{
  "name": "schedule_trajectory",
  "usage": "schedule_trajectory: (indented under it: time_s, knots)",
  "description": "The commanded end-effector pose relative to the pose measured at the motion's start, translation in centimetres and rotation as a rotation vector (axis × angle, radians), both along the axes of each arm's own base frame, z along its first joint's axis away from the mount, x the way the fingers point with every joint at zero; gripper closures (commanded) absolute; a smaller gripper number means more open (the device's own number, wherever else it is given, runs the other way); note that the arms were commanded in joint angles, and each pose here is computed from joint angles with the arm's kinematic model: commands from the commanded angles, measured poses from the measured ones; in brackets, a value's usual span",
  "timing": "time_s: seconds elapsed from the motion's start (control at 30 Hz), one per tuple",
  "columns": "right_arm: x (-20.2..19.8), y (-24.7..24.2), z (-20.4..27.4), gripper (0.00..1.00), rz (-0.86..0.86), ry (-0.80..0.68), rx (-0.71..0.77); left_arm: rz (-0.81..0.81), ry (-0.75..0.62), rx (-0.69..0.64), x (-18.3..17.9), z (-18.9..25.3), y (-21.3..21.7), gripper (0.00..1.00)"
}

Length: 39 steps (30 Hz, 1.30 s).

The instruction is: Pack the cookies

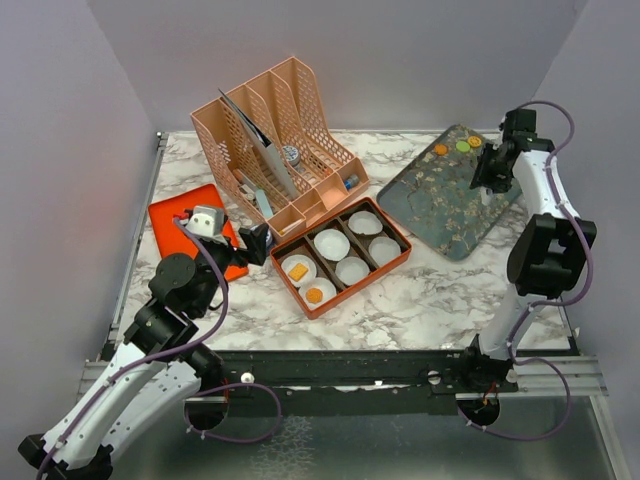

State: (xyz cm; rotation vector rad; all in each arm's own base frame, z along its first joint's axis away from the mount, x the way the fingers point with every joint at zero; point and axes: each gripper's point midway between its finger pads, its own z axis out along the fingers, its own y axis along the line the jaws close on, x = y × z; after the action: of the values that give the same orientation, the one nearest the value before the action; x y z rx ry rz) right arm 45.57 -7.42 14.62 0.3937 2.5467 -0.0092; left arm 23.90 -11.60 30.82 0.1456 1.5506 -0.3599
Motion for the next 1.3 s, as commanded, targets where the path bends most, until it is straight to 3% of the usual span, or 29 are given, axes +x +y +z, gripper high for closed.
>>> schedule_trajectory:
  time_s: [0.0, 0.3, 0.73, 1.27]
  knots:
    - [-0.7, 3.6, 2.3, 0.85, 0.068, -0.099, 0.04, 0.008, -0.007, 0.0, 0.2, 0.0, 0.1, 0.01]
    - [-4.9, 10.0, 4.6, 0.86, 0.206, -0.154, 0.069, 0.021, 0.004, 0.011, 0.8, -0.4, 0.4, 0.01]
    - [-11.1, 21.5, 5.9, 0.86, 0.54, -0.18, 0.109, 0.041, 0.013, 0.018, 1.2, -0.8, 0.8, 0.01]
    - [-19.3, 29.9, 2.4, 0.86, 0.882, -0.091, 0.111, 0.054, 0.04, 0.031, 1.7, -1.6, 0.8, 0.01]
